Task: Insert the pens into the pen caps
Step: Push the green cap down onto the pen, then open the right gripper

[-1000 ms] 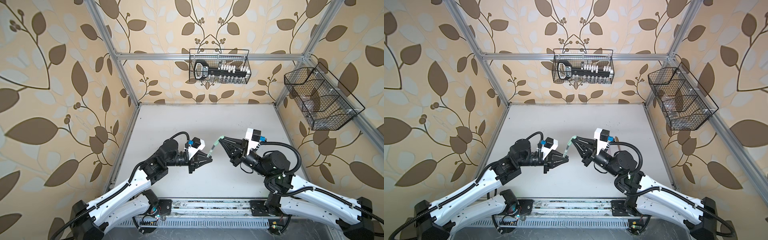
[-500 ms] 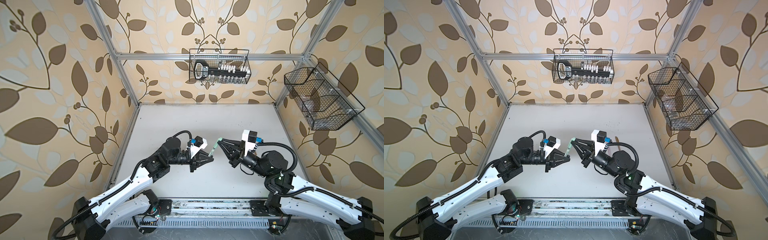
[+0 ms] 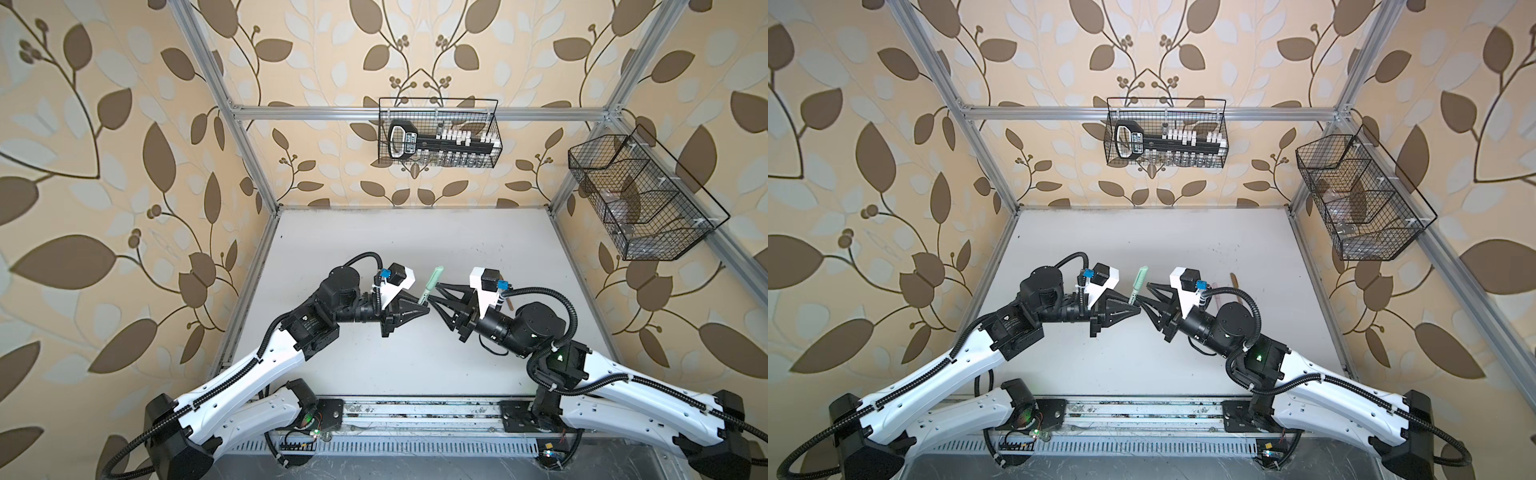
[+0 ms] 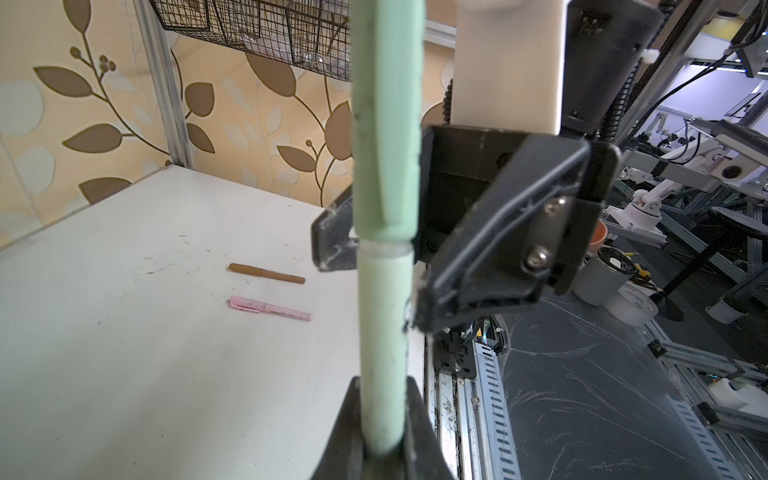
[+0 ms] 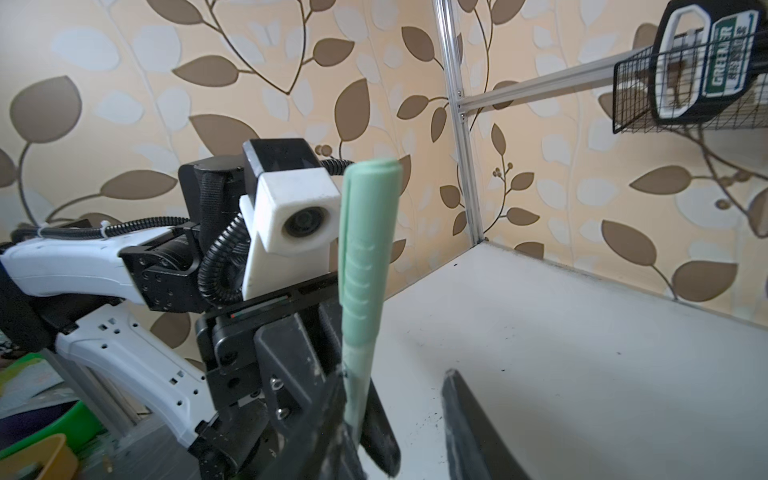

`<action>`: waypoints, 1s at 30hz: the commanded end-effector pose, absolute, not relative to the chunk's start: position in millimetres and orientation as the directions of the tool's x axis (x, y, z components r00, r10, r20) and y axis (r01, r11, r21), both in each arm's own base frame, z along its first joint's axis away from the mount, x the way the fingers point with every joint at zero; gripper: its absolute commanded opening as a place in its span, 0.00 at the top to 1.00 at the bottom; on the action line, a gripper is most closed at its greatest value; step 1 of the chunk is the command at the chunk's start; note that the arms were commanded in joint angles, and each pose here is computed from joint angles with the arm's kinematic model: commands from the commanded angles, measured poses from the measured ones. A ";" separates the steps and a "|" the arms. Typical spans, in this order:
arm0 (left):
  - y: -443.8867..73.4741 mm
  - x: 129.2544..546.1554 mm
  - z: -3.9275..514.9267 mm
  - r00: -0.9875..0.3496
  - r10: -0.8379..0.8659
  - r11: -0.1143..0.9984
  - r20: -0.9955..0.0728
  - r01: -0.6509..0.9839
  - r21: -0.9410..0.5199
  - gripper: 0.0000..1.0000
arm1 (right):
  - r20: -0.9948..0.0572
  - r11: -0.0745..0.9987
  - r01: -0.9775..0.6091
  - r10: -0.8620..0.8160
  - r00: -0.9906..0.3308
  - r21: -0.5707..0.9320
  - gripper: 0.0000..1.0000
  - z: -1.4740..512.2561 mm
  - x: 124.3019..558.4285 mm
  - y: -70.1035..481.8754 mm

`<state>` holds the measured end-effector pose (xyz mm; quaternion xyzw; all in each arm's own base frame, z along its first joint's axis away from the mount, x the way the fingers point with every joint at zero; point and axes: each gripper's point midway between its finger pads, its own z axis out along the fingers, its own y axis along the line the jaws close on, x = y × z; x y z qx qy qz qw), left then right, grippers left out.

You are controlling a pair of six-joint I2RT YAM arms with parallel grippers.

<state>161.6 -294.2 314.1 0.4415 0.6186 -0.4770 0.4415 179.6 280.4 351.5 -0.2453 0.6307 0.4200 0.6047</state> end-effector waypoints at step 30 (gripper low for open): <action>-301.6 166.7 314.7 -0.257 0.151 0.137 -0.955 0.962 -0.237 1.00 | -0.934 0.230 -0.916 0.224 -0.279 0.329 0.38 404.5 201.0 278.2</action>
